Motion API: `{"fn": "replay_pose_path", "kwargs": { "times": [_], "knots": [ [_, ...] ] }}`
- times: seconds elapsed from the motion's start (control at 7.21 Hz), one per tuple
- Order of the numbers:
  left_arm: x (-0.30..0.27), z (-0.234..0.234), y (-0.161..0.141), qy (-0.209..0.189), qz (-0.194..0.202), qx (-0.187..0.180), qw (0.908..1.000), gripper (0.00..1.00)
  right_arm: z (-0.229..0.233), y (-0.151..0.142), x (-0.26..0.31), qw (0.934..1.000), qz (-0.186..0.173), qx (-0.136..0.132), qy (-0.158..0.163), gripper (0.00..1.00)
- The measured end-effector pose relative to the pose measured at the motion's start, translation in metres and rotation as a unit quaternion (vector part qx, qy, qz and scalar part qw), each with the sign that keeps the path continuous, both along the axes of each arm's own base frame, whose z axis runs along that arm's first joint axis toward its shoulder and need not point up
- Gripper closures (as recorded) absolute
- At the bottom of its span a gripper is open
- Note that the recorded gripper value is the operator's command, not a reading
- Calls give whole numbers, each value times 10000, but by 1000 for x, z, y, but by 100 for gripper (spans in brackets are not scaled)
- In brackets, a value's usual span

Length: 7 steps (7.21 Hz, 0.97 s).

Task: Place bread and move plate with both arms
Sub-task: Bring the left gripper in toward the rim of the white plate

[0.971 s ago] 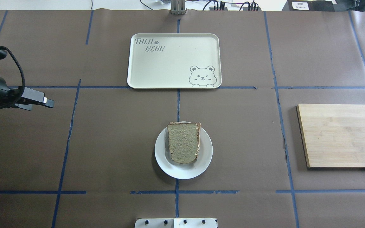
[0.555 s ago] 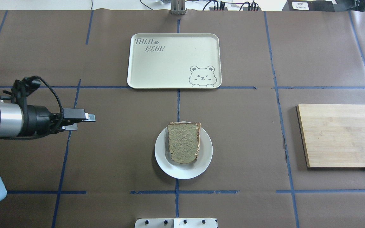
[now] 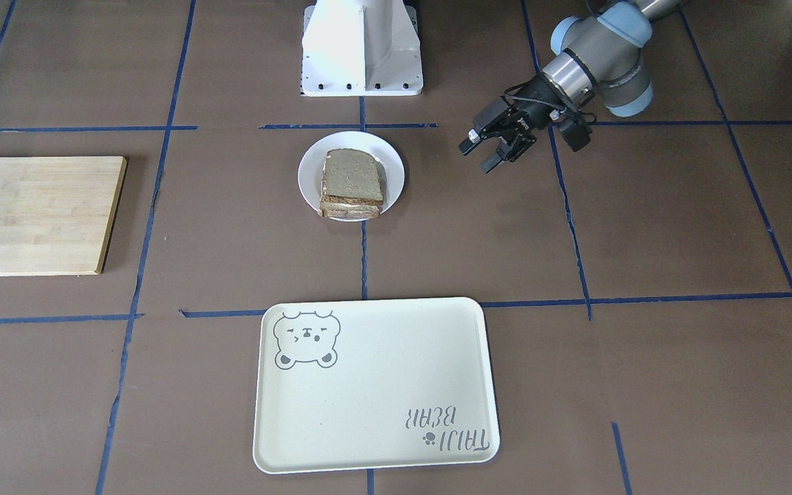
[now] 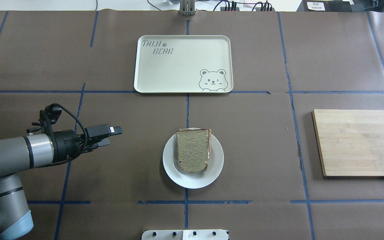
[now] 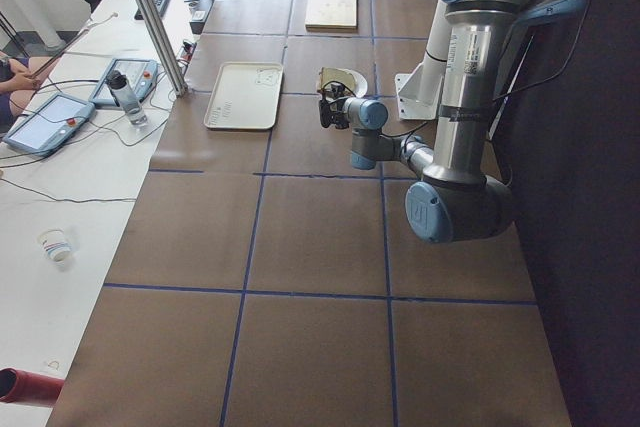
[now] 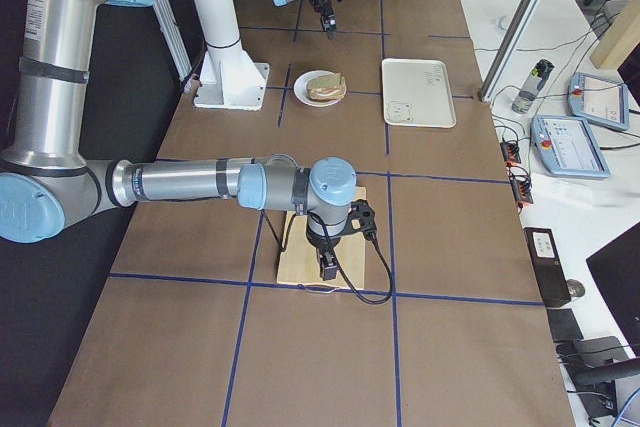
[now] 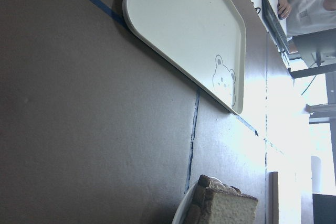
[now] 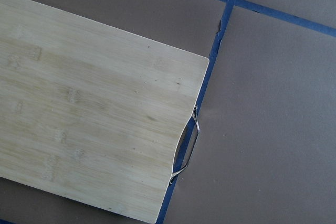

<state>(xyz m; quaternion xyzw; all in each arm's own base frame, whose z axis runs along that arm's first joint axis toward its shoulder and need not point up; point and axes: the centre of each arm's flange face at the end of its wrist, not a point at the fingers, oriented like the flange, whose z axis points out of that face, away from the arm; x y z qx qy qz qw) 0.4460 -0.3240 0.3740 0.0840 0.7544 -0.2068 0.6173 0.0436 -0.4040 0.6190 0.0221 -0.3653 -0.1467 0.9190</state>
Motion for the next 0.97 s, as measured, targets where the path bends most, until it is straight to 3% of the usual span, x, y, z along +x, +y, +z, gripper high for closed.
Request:
{"fn": "replay_pose_path", "kwargs": {
  "times": [0.55, 0.97],
  "knots": [
    [68, -19, 4, 91, 118, -63, 9999, 2, 1, 0, 0, 10000, 2, -7, 1, 0],
    [95, -40, 9, -177, 419, -124, 9989, 17, 2, 1, 0, 10000, 4, -20, 2, 0]
  ]
}}
